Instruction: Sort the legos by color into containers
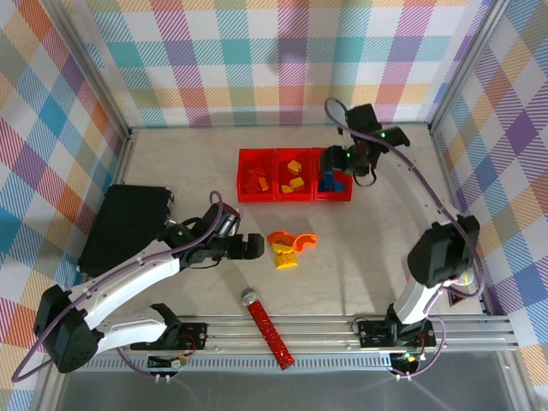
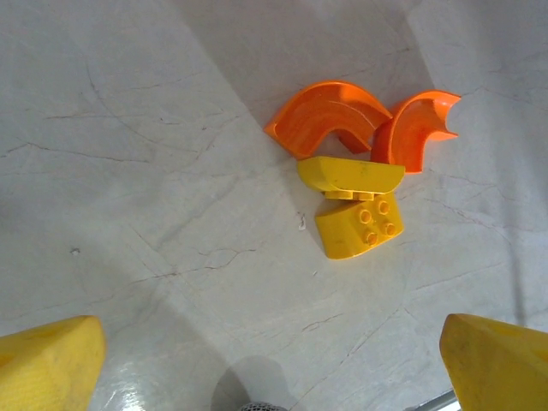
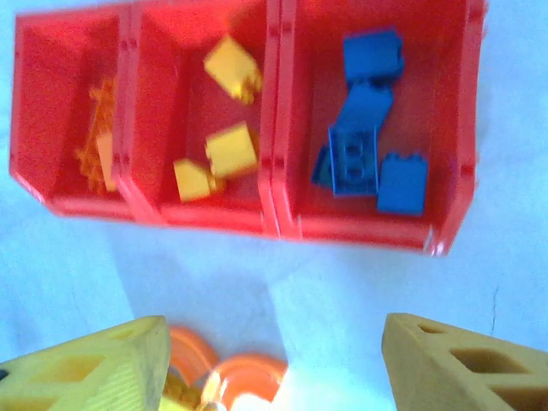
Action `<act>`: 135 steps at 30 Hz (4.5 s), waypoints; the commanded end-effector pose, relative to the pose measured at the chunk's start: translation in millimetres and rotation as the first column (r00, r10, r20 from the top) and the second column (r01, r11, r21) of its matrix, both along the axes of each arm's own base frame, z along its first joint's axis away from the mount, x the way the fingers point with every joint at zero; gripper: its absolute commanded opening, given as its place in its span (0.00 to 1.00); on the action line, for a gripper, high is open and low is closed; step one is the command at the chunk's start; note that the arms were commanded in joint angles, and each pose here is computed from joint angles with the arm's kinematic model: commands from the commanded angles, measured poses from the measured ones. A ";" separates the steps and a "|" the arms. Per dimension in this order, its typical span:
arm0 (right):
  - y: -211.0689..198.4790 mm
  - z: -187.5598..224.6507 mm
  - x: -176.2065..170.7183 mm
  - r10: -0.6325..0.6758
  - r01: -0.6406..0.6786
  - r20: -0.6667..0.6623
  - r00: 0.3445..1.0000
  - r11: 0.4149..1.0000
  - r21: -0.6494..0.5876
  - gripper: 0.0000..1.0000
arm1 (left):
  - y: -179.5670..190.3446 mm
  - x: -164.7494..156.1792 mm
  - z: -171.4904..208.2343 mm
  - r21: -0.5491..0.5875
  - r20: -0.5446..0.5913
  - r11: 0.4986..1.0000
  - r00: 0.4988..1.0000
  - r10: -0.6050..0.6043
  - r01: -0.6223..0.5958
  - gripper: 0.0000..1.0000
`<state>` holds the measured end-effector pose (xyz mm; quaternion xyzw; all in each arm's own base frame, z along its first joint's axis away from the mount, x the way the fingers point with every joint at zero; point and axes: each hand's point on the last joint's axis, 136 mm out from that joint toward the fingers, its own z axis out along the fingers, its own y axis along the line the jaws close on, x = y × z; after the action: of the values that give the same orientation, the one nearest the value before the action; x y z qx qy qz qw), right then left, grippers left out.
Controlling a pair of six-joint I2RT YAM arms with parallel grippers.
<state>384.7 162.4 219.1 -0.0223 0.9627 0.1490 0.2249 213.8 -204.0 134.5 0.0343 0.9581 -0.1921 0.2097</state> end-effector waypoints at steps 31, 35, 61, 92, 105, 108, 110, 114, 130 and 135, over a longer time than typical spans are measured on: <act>-14.8 -78.4 -140.1 0.016 0.006 -0.136 0.991 0.987 0.162 0.67 | -93.6 32.1 -75.5 0.045 -0.268 0.887 0.850 0.454 -0.460 0.76; -16.6 -83.7 -148.7 0.007 0.018 -0.141 0.990 0.984 0.175 0.67 | -97.3 34.9 -80.1 0.055 -0.261 0.880 0.844 0.469 -0.472 0.74; -24.3 -95.2 -167.5 0.016 0.010 -0.165 0.986 0.988 0.154 0.67 | -104.9 57.4 -96.6 0.137 -0.219 0.892 0.865 0.452 -0.431 0.51; -27.6 -100.2 -171.1 0.014 0.012 -0.189 0.982 0.991 0.132 0.67 | -112.2 62.2 -61.5 0.091 -0.167 0.945 0.930 0.326 -0.315 0.13; -28.1 -93.5 -159.5 0.009 0.009 -0.165 0.986 0.994 0.109 0.68 | -103.9 68.4 22.3 0.059 -0.043 0.969 0.969 0.244 -0.241 0.09; -28.5 -92.9 -157.1 0.006 0.011 -0.161 0.987 0.995 0.103 0.68 | -106.6 81.9 38.6 0.048 -0.003 0.974 0.975 0.220 -0.220 0.09; -29.0 -92.7 -156.0 0.004 0.012 -0.157 0.988 0.995 0.100 0.68 | -103.3 98.2 46.3 0.055 0.020 0.974 0.976 0.217 -0.218 0.09; -30.6 -94.3 -155.8 0.003 0.011 -0.157 0.988 0.996 0.088 0.68 | -104.3 144.6 61.5 0.028 0.079 0.981 0.979 0.190 -0.193 0.08; -35.4 -98.4 -160.6 0.008 0.002 -0.169 0.986 0.998 0.060 0.68 | -135.7 289.7 41.0 0.052 0.303 0.995 0.951 0.067 -0.087 0.07; -37.4 -105.6 -164.0 0.016 -0.008 -0.183 0.983 0.999 0.045 0.68 | -133.1 311.3 27.3 0.107 0.354 0.988 0.933 0.064 -0.109 0.09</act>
<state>223.6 128.0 115.5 0.0007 0.9729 0.1832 0.1407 504.1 -339.3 140.9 0.0282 0.9339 -0.1244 0.3339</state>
